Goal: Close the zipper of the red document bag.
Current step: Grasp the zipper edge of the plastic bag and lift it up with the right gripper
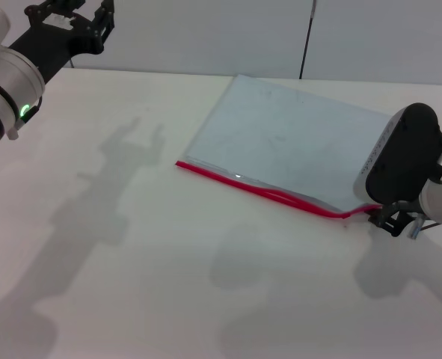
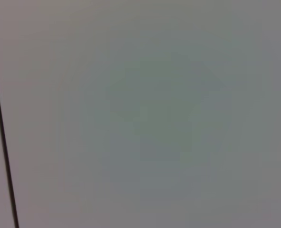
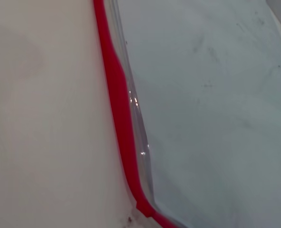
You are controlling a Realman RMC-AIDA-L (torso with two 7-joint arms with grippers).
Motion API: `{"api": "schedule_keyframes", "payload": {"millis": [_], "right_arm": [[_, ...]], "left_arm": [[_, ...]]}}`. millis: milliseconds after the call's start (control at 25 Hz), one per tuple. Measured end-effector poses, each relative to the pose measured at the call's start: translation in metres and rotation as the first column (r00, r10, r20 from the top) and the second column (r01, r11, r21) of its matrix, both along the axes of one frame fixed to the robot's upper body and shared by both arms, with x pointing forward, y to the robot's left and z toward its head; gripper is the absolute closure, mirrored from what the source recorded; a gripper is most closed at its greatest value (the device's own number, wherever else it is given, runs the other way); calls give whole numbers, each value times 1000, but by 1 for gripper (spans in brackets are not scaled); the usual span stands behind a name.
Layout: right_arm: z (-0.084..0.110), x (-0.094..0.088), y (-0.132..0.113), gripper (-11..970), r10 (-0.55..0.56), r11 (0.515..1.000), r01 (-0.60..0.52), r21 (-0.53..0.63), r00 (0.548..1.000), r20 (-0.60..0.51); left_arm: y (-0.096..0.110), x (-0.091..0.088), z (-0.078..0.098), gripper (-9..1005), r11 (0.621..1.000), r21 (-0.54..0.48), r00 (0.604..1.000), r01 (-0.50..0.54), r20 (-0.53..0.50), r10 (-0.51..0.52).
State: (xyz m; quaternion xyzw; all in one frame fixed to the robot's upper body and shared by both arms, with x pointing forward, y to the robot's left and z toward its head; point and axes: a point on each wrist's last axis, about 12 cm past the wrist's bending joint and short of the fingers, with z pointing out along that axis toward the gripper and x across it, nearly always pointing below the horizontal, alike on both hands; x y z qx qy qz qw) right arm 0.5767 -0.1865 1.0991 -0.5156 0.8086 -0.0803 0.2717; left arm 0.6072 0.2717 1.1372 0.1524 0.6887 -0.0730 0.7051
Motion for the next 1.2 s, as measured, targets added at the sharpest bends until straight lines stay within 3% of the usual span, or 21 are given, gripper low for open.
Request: {"api": "schedule_keyframes", "payload": {"millis": [200,480,840,1080,1200], "right_arm": [[1,1,1,573,1,1000,-1,1,1000,4],[1,2,1,712,-1,1000,1,1,1000,1],[8,3,-1,792,-34,999,34,20,999,-1],[28,-9,1,839,-26,998,24,59,999,47],[38,-15,0,863,-24,997,18,78,997,74]], "left_arm": [[0,0,0,535,1000,0,1000,0,1,0],[0,0,3,536,1000,0,1000,2,9,-2],[1,0,2,535,1000,3,1000,-13,-8,13],[-9,2,9,536,998,62,999,-26,-37,29],[-13,2,13,536,999,40,999,-20,-43,21]]}}
